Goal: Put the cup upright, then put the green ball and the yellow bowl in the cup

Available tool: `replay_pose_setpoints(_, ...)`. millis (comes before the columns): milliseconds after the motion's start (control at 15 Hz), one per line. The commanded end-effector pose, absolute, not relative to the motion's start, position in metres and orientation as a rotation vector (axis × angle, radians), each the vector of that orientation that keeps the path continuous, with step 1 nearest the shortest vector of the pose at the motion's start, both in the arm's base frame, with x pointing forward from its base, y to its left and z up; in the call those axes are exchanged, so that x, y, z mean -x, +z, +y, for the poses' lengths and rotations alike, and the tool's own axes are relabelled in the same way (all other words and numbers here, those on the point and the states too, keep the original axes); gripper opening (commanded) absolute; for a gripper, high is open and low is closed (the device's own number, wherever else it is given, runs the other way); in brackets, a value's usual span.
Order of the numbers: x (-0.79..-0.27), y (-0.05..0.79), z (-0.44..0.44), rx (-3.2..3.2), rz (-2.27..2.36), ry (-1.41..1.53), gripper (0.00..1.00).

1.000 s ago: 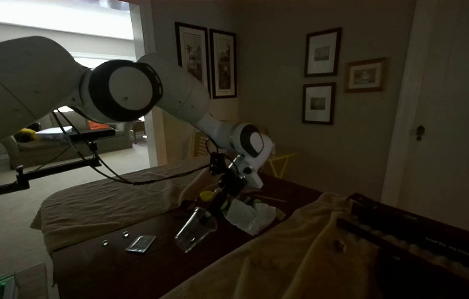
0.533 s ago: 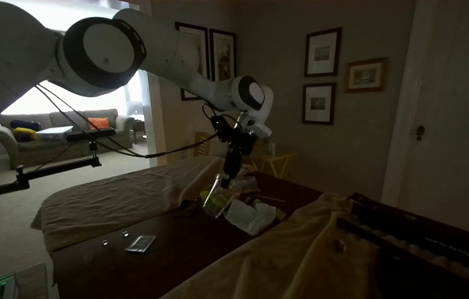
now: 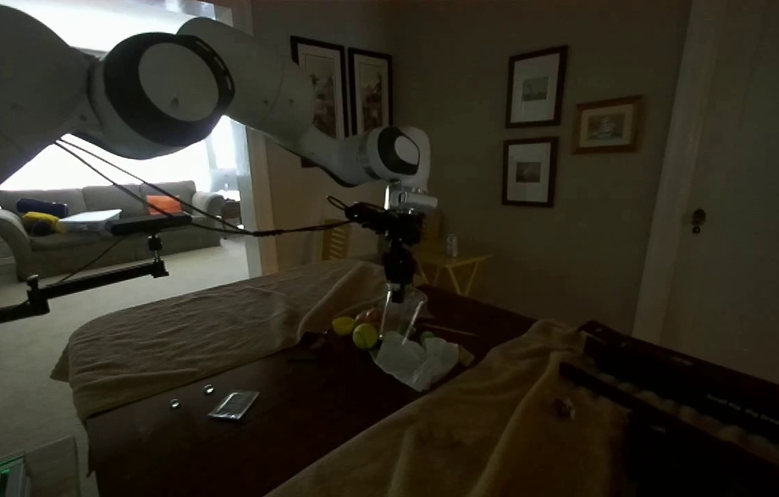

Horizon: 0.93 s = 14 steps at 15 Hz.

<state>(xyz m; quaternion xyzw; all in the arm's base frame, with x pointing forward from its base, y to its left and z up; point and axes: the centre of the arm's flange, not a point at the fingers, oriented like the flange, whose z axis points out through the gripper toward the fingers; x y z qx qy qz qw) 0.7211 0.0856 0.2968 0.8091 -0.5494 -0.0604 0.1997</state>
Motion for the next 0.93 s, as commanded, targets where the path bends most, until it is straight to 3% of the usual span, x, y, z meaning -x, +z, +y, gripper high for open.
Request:
replay_pose_setpoints(0, -0.722, 0.306, 0.095, -2.221, -1.649, 0.081, 0.01)
replay_pose_setpoints(133, -0.724, 0.316, 0.099, -2.224, -1.735, 0.196, 0.01)
replay_pose_setpoints(467, -0.744, 0.317, 0.105, -2.308, -1.689, 0.13, 0.01)
replay_pose_setpoints(867, -0.769, 0.313, 0.082, -2.132, -1.854, 0.483, 0.01)
